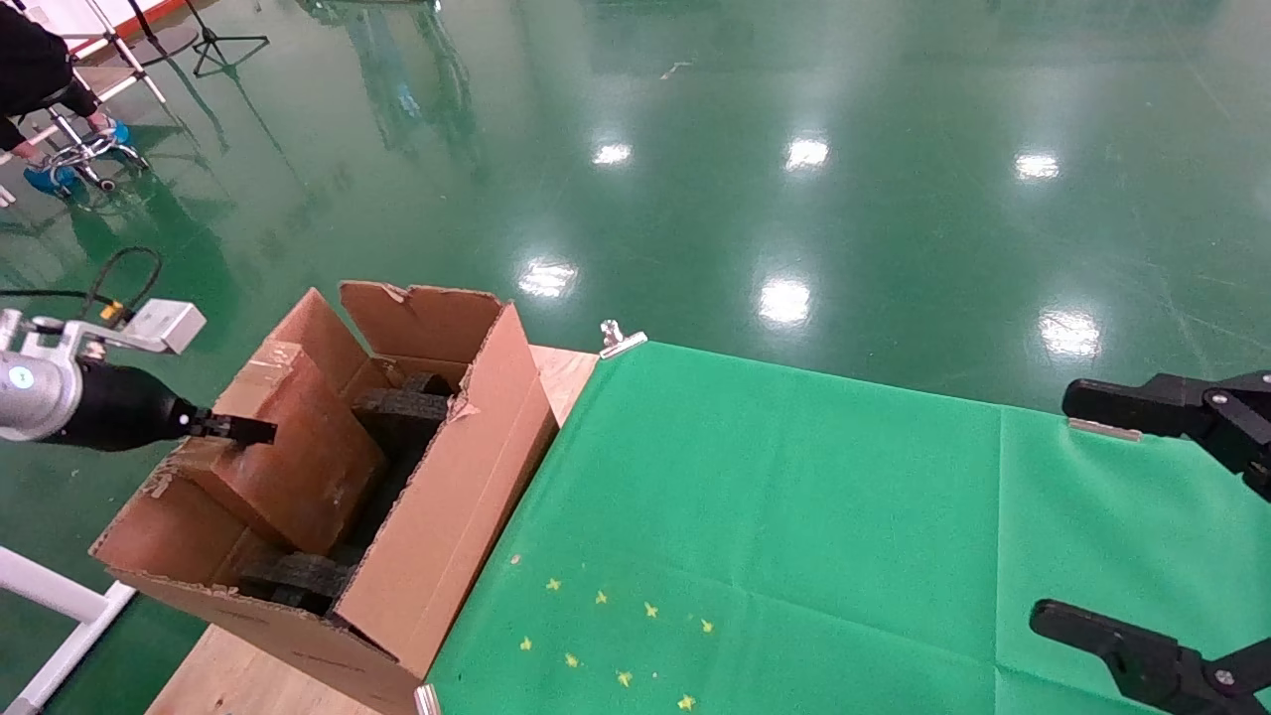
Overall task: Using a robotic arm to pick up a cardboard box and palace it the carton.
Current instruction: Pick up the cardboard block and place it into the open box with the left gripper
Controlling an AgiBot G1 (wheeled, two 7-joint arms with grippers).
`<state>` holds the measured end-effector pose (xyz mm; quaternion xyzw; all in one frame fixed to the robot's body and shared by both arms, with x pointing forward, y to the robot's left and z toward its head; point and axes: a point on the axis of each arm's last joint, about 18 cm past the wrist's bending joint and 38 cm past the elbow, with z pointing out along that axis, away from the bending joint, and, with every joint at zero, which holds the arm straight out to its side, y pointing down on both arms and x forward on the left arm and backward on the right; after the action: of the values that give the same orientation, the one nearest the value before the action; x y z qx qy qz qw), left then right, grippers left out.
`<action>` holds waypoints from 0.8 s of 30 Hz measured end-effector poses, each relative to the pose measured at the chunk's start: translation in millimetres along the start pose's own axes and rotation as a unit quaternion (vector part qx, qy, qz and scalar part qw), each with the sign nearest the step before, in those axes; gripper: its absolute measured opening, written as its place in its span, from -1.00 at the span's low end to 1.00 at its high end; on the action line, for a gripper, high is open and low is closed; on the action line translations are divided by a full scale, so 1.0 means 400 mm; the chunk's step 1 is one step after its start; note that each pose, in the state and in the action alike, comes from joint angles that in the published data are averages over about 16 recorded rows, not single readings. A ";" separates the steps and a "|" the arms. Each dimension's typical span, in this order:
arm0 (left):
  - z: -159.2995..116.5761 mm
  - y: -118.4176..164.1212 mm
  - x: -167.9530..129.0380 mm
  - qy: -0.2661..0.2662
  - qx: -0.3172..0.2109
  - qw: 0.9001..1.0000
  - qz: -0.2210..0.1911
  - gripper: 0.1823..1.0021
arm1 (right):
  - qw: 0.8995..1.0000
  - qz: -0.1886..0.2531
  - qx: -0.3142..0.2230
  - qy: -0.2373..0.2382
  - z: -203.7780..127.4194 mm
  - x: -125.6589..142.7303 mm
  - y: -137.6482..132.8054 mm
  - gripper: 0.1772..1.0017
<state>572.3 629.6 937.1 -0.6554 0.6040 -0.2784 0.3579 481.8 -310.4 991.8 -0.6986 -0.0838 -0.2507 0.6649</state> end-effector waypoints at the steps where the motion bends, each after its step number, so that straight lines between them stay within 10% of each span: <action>1: 0.006 0.004 0.001 -0.001 -0.001 1.000 -0.001 -0.78 | 1.000 0.000 0.000 0.000 0.000 0.000 0.000 1.00; 24: 0.142 0.056 0.010 -0.065 0.004 0.998 -0.004 -0.79 | 1.000 0.000 0.000 0.000 0.000 0.000 0.000 1.00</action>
<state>604.8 632.7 885.2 -0.6732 0.5756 -0.2389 0.3981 481.8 -310.4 991.8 -0.6986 -0.0838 -0.2507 0.6649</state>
